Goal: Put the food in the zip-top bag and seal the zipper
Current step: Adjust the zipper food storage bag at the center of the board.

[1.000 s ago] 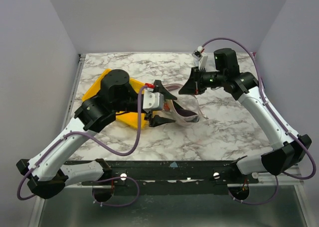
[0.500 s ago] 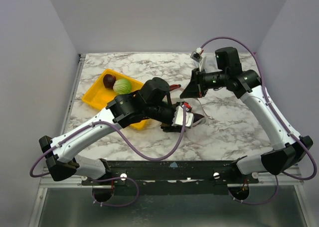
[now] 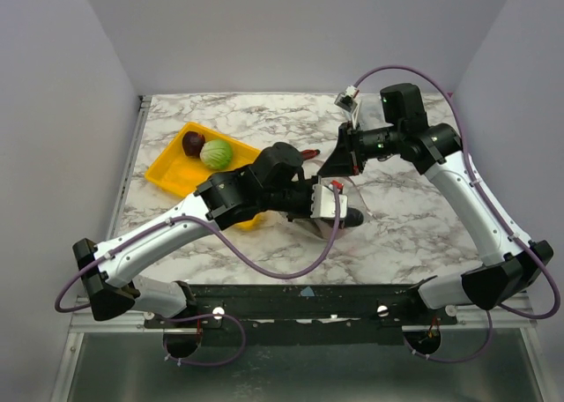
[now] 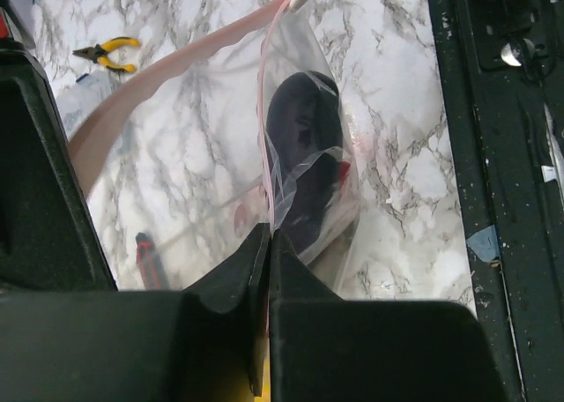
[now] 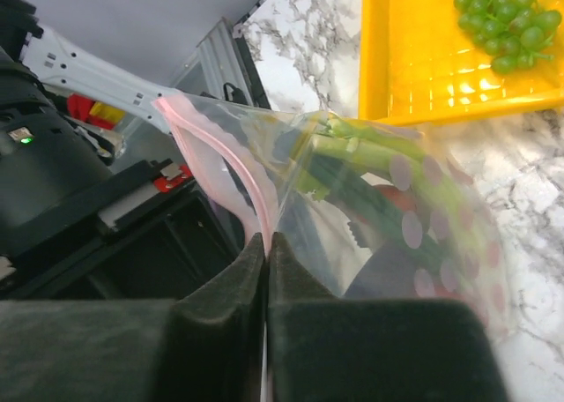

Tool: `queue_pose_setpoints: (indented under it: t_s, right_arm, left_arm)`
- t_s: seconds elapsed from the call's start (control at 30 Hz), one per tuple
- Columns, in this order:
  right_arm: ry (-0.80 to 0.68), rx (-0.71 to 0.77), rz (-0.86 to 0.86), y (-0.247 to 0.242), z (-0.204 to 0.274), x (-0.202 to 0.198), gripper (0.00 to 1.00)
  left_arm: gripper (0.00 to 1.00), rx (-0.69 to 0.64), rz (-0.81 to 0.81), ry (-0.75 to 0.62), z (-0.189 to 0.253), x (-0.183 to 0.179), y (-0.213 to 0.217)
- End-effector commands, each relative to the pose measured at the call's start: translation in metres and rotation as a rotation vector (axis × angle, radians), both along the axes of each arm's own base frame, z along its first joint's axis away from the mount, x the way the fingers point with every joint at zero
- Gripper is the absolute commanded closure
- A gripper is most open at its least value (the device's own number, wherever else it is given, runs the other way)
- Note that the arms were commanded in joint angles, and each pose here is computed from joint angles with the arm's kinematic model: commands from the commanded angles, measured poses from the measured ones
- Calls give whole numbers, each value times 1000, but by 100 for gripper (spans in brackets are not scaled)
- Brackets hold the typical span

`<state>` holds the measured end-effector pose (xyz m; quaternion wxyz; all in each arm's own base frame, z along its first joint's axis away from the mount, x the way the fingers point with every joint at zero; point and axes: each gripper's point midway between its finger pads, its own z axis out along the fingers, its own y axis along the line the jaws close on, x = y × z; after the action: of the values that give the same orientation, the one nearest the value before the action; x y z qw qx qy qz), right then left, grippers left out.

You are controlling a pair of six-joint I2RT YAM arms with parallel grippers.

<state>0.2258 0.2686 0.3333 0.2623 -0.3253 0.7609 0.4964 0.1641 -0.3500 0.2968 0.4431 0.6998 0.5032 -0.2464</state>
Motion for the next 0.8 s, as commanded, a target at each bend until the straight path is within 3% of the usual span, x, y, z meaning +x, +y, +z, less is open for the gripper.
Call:
queue_pose_setpoints:
  t_s: [0.0,0.1,0.3,0.4,0.5,0.6,0.7,0.77]
  right_arm:
    - [-67,48,53,2,19,-6,86]
    - [-120,61,-62,1,24,10,64]
    - [-130,132,-279,-20,34,49,43]
    - [-126,230,-400,-57,47,71,32]
    - [-197,387,-423,-91,71,69,25]
    - [-258,435,-426,-101,73,64,20]
    - [-331,472,-337,-97,62,44,20]
    - [-455,543,-270,-94,61,18,19]
  left_arm:
    - [100,4,100,7,2,17,-4]
    - [100,-19,135,53,6,16,-4]
    - [100,-73,162,206,12,12,-2]
    - [100,-117,202,277,16,20,3]
    - [100,-169,206,341,24,24,9]
    - [100,-214,177,387,33,22,12]
    - [100,-229,147,429,36,20,17]
    - [100,-233,142,452,36,21,20]
